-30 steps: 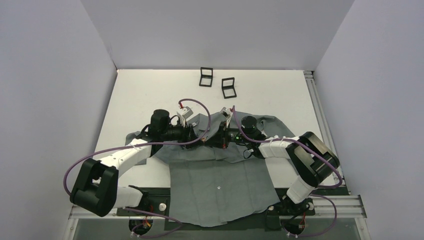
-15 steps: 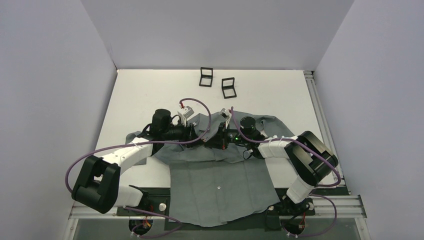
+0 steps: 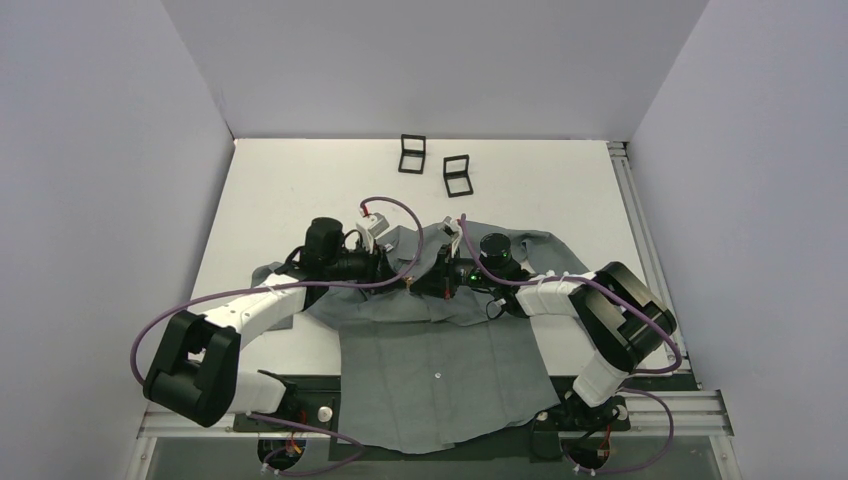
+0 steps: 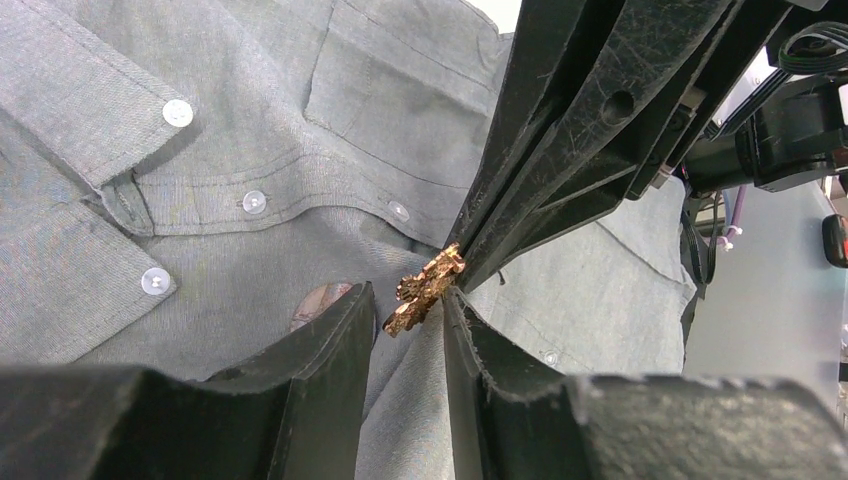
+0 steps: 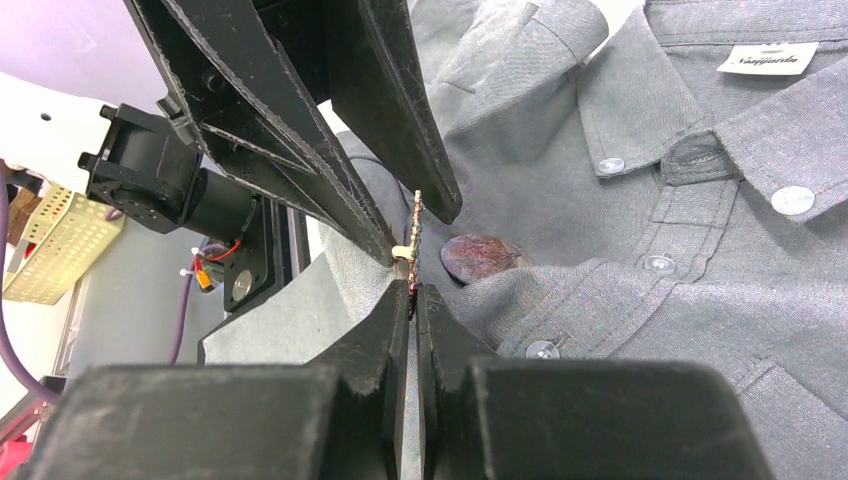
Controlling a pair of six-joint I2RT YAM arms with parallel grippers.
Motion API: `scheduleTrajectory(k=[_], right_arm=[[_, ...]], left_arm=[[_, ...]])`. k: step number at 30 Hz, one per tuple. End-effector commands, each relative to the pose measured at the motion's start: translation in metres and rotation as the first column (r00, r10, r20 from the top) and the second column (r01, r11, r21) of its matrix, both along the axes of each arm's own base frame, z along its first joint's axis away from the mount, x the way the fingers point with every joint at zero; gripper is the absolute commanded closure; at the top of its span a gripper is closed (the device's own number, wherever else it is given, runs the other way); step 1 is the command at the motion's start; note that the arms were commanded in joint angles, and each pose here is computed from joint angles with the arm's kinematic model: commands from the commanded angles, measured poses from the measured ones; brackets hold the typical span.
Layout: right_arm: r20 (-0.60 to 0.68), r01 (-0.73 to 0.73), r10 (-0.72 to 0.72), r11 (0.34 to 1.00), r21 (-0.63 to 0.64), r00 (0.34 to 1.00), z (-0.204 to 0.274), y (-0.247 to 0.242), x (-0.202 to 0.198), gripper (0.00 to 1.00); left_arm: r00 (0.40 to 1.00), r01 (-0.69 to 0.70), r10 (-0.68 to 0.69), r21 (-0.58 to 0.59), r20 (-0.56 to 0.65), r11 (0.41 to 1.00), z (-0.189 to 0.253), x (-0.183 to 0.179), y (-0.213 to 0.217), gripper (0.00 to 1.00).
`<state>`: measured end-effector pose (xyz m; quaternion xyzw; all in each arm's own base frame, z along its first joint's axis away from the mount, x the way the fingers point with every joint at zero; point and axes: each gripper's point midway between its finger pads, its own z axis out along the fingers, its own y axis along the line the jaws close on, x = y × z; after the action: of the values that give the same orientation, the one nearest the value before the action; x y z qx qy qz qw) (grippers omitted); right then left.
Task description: Remove the brooch from the garment
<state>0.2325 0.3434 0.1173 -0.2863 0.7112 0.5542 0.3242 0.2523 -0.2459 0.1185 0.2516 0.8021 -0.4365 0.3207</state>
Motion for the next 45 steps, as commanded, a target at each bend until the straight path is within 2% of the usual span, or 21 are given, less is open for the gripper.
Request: scheduleTrajectory(k=[1,2,5,7,11,19,32,34,38,40,42,45], right_arm=[[0.057,-0.059,0.056,0.998,0.039,0.997,0.013,0.0,-0.006,1.0],[0.059,-0.058,0.055,0.998,0.039,0.997,0.014,0.0,-0.006,1.0],[0.062,-0.054,0.052,0.998,0.037,0.997,0.014,-0.001,-0.004,1.0],[0.066,-0.057,0.055,0.998,0.037,0.996,0.014,-0.001,-0.005,1.0],[0.076,-0.067,0.063,0.997,0.039,0.995,0.015,-0.001,-0.006,1.0],[0.108,-0.083,0.078,0.995,0.049,0.991,0.022,-0.002,-0.008,1.0],[0.137,-0.098,0.088,0.993,0.067,0.987,0.03,-0.001,-0.01,1.0],[0.139,-0.101,0.091,0.993,0.068,0.986,0.03,-0.001,-0.01,1.0],[0.14,-0.105,0.094,0.992,0.069,0.986,0.031,-0.001,-0.011,1.0],[0.138,-0.105,0.095,0.992,0.068,0.986,0.03,-0.001,-0.011,1.0],[0.135,-0.1,0.09,0.993,0.068,0.987,0.03,-0.002,-0.009,1.0],[0.131,-0.092,0.081,0.993,0.073,0.988,0.03,-0.003,-0.006,1.0]], left_arm=[[0.995,-0.03,0.031,-0.008,0.096,1.0,0.022,0.021,0.007,0.72],[0.995,-0.019,0.021,-0.022,0.095,1.0,0.024,0.019,0.006,0.71],[0.994,0.039,-0.032,-0.075,0.101,0.996,0.035,0.011,0.005,0.53],[0.991,0.066,-0.054,-0.098,0.118,0.993,0.041,0.008,0.006,0.48],[0.988,0.087,-0.069,-0.126,0.139,0.988,0.046,0.008,0.01,0.47],[0.981,0.089,-0.071,-0.095,0.183,0.991,0.036,0.013,0.014,0.51],[0.982,0.136,-0.126,-0.063,0.144,0.989,0.014,0.004,-0.001,0.51],[0.982,0.139,-0.13,-0.062,0.134,0.988,0.012,0.004,-0.002,0.55],[0.982,0.154,-0.145,-0.067,0.123,0.986,0.011,0.001,-0.003,0.7],[0.979,0.17,-0.16,-0.074,0.125,0.983,0.013,-0.002,-0.004,0.79],[0.977,0.183,-0.173,-0.075,0.127,0.98,0.015,-0.005,-0.003,0.95],[0.974,0.204,-0.195,-0.079,0.111,0.976,0.016,-0.01,-0.003,1.0]])
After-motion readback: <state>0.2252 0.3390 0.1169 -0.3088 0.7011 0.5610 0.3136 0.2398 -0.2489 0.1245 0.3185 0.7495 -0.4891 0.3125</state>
